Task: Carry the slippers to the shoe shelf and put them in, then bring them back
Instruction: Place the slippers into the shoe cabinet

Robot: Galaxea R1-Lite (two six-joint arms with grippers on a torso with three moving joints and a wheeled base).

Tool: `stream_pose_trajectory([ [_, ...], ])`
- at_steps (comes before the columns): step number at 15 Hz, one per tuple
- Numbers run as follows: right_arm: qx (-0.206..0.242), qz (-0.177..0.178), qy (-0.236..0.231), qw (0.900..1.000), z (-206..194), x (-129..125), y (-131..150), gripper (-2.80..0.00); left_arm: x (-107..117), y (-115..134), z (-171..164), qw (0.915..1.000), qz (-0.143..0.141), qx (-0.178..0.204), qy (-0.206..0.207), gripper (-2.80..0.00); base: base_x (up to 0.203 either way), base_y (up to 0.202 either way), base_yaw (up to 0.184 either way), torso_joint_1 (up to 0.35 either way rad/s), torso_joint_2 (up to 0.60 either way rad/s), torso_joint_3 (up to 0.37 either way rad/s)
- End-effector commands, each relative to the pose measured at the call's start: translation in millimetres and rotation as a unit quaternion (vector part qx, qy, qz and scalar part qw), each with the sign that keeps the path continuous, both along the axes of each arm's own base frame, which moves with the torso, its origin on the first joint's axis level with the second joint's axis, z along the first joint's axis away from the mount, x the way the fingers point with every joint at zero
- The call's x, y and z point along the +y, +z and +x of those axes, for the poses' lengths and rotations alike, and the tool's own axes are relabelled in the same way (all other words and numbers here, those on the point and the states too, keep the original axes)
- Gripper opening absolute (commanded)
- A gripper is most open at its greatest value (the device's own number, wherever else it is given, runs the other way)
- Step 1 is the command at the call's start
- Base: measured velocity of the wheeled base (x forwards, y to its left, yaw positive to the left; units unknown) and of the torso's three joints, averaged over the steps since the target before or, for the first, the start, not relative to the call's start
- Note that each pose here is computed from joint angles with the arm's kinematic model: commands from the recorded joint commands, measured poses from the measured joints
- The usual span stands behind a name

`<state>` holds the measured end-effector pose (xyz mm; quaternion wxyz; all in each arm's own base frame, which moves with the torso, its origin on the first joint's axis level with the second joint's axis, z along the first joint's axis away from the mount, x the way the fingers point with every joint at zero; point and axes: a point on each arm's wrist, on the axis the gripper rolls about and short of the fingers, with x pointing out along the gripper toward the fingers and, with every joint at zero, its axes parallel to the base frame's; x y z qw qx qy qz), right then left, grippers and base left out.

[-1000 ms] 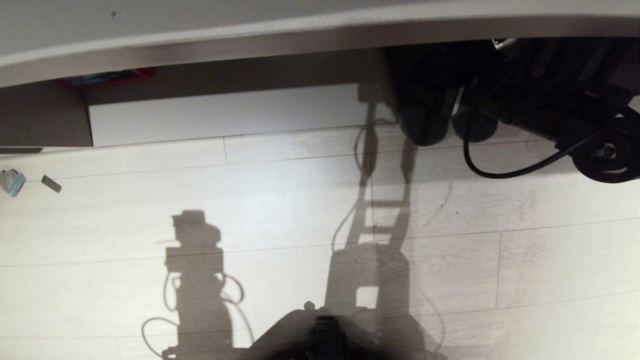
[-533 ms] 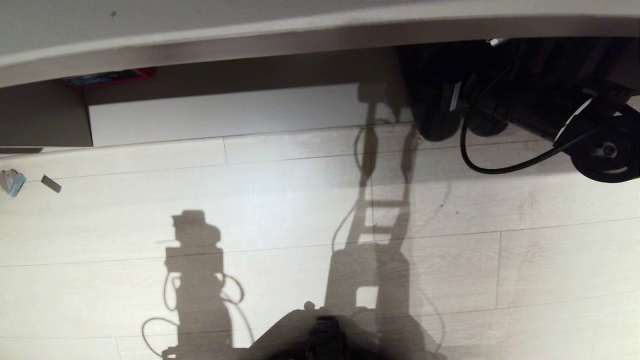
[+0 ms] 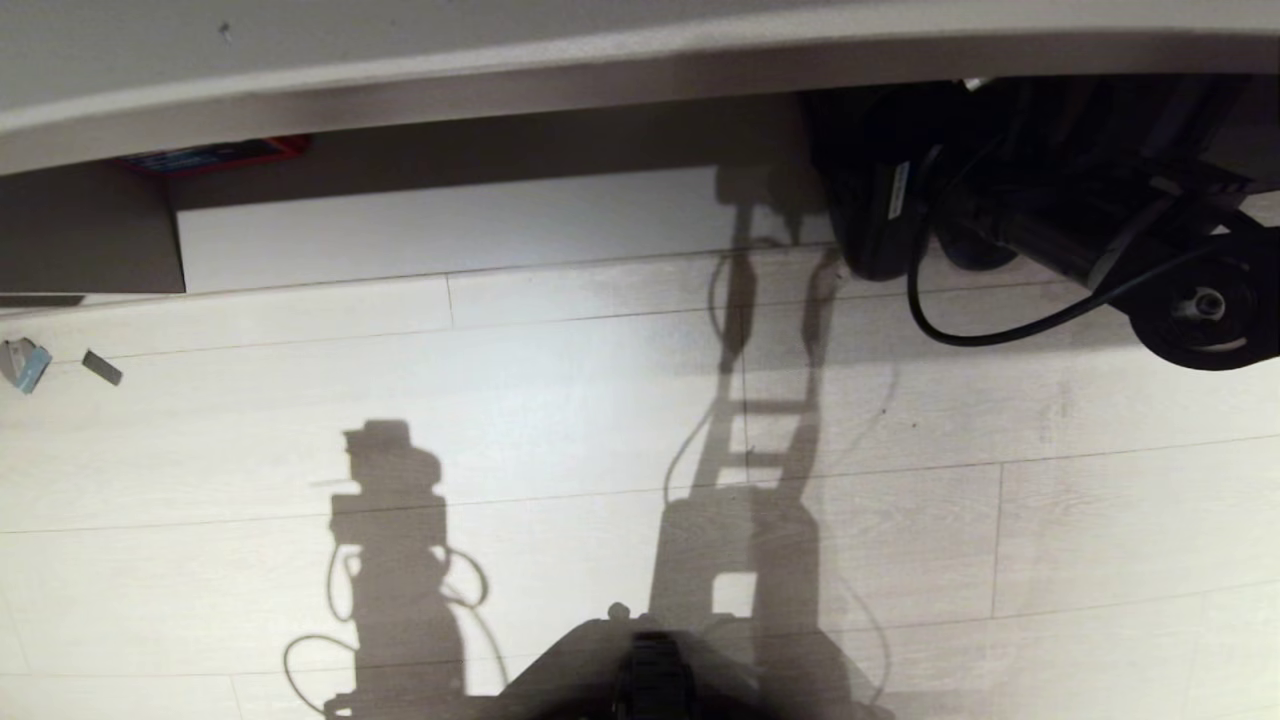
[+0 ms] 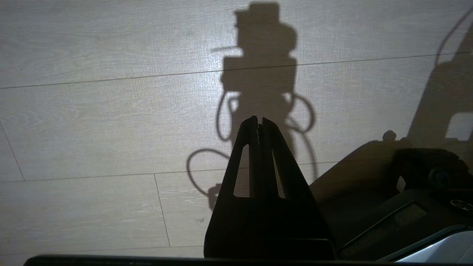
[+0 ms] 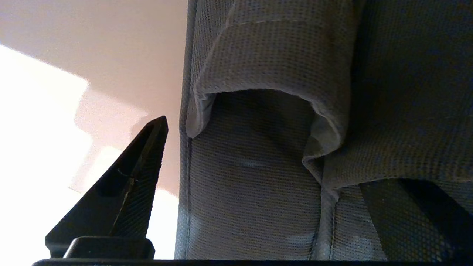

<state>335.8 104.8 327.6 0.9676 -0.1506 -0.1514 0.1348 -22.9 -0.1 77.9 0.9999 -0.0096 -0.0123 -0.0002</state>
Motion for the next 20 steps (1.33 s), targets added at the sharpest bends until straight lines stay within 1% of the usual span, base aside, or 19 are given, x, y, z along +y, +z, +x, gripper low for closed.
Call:
stream_pose_trajectory([
  [1,-0.003,0.003,-0.005,1.000,-3,5,2,0.00,0,-2,1,1.0000,0.000,0.004,0.000,-2.80,0.000,0.000,0.000,0.000,0.00,0.000],
  [2,-0.007,0.009,-0.014,1.000,-4,7,3,0.00,0,-2,1,1.0000,0.000,0.004,0.000,-2.80,0.000,0.000,0.000,0.000,0.00,0.000],
  [4,-0.032,0.029,-0.039,0.998,-6,12,6,0.00,0,-2,1,1.0000,0.000,0.004,0.000,-2.80,0.000,0.000,0.000,0.000,0.00,0.000],
  [7,-0.043,0.043,-0.063,0.996,-8,14,8,0.00,0,-2,1,1.0000,0.000,0.004,0.000,-2.80,0.000,0.000,0.000,0.000,0.00,0.000],
  [11,-0.030,0.042,-0.070,0.996,-9,18,0,0.00,0,-2,1,1.0000,-0.001,0.004,0.000,-2.80,0.000,0.000,0.000,0.000,0.00,0.000],
  [15,-0.011,0.040,-0.092,0.995,-8,17,-11,0.00,0,-2,1,1.0000,-0.001,0.004,0.000,-2.80,0.000,0.000,0.000,0.000,0.00,0.000],
  [20,-0.015,0.044,-0.098,0.994,-15,14,-8,0.00,0,-2,1,1.0000,-0.001,0.004,0.000,-2.80,0.000,0.000,0.000,0.000,0.00,0.000],
])
